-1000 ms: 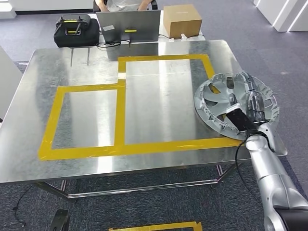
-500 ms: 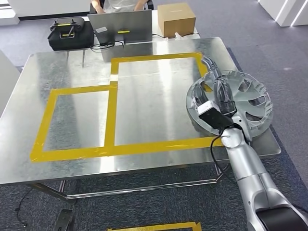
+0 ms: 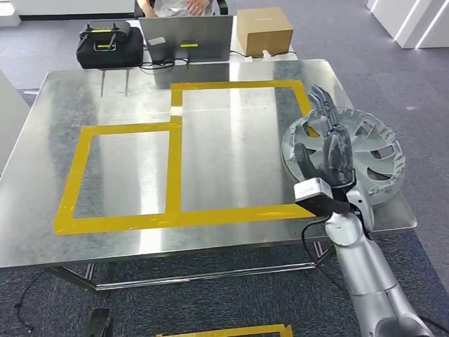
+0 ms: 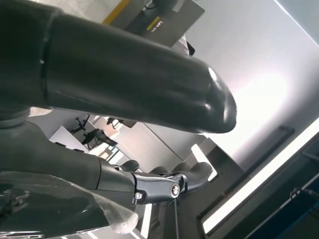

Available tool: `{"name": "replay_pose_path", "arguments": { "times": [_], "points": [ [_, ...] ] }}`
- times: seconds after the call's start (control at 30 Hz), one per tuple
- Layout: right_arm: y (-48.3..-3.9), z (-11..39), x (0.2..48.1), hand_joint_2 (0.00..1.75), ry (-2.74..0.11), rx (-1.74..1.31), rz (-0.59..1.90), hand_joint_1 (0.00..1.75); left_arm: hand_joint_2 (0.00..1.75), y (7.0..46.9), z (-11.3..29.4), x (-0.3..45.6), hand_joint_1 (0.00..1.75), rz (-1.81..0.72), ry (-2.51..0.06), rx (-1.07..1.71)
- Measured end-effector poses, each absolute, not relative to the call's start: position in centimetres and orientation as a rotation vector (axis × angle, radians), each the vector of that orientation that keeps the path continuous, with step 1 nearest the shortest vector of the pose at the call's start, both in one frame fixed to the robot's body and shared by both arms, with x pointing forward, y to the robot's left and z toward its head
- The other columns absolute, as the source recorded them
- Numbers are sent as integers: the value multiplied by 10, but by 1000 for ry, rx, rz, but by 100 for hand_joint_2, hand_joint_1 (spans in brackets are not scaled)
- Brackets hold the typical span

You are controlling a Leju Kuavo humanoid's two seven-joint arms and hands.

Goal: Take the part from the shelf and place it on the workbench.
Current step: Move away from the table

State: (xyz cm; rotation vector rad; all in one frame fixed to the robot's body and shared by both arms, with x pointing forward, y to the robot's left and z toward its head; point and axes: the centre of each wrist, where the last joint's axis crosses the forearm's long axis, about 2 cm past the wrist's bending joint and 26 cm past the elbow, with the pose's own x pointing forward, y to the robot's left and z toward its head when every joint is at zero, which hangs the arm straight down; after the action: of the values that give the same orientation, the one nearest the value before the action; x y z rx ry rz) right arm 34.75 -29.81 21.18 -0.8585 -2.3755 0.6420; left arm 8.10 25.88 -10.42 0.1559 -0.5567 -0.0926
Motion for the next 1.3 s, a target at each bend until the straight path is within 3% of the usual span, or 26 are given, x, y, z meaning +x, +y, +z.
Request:
{"name": "replay_pose_path", "arguments": {
  "times": [0.33, 0.6, 1.1, 1.3],
  "points": [
    [-296, 184, 216, 0, -2439, -1116, 516, 0, 0, 236, -106, 61, 0, -113, -550, 101],
    [-278, 178, 150, 0, -2393, -1181, 484, 0, 0, 235, -107, 50, 0, -139, -566, 104],
    [-268, 172, 109, 0, -2253, -1193, 337, 0, 0, 233, -108, 41, 0, -144, -575, 91],
    [-278, 135, 106, 0, -2034, -1154, 289, 0, 0, 233, -108, 43, 0, -121, -555, 103]
  ]
}}
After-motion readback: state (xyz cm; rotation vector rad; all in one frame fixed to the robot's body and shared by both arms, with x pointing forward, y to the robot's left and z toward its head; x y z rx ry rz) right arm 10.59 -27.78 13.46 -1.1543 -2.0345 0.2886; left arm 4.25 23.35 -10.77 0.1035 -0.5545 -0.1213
